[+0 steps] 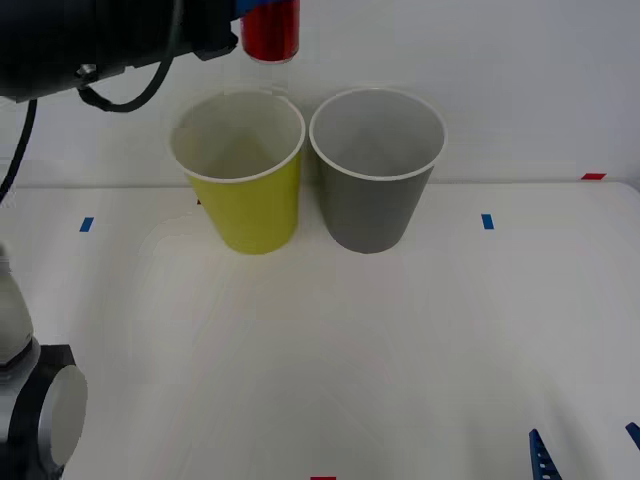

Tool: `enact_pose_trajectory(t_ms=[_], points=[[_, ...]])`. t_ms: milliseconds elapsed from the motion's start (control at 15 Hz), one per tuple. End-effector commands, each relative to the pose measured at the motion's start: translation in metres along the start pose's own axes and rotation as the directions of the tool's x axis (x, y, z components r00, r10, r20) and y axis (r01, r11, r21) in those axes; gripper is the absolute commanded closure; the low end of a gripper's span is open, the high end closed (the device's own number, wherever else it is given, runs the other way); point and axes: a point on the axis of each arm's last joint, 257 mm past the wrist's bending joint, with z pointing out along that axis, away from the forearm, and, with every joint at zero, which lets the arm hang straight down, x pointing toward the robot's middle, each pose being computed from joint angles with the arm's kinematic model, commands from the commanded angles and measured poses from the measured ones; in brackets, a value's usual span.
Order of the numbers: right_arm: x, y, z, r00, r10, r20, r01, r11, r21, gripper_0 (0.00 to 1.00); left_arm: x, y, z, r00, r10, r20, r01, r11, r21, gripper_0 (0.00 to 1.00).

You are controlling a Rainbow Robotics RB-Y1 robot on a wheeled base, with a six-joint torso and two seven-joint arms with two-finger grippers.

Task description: Put cans in the gray bin and PET bottles in the light green bin.

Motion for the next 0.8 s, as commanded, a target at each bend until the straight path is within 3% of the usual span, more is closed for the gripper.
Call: enact_pose_trajectory(t_ms=[67, 333, 800], points=[[0.000, 0.000, 0.000, 1.000, 0.000, 0.000, 0.000, 1.0000, 0.000, 0.00, -0.001, 0.007, 0.032, 0.9991, -0.038, 0.019, 0.038, 0.9992, 0.012, 0.99], [0.000, 0.000, 0.000, 1.000, 0.000, 0.000, 0.000, 1.0000, 0.000, 0.00, 0.007, 0.013, 0.069, 0.9970, -0.061, 0.047, 0.061, 0.9981, 0.004, 1.00], [0.000, 0.000, 0.000, 1.000, 0.000, 0.000, 0.000, 1.0000, 0.000, 0.00, 0.035, 0.014, 0.129, 0.9906, -0.053, 0.126, 0.061, 0.9966, -0.055, 1.00]])
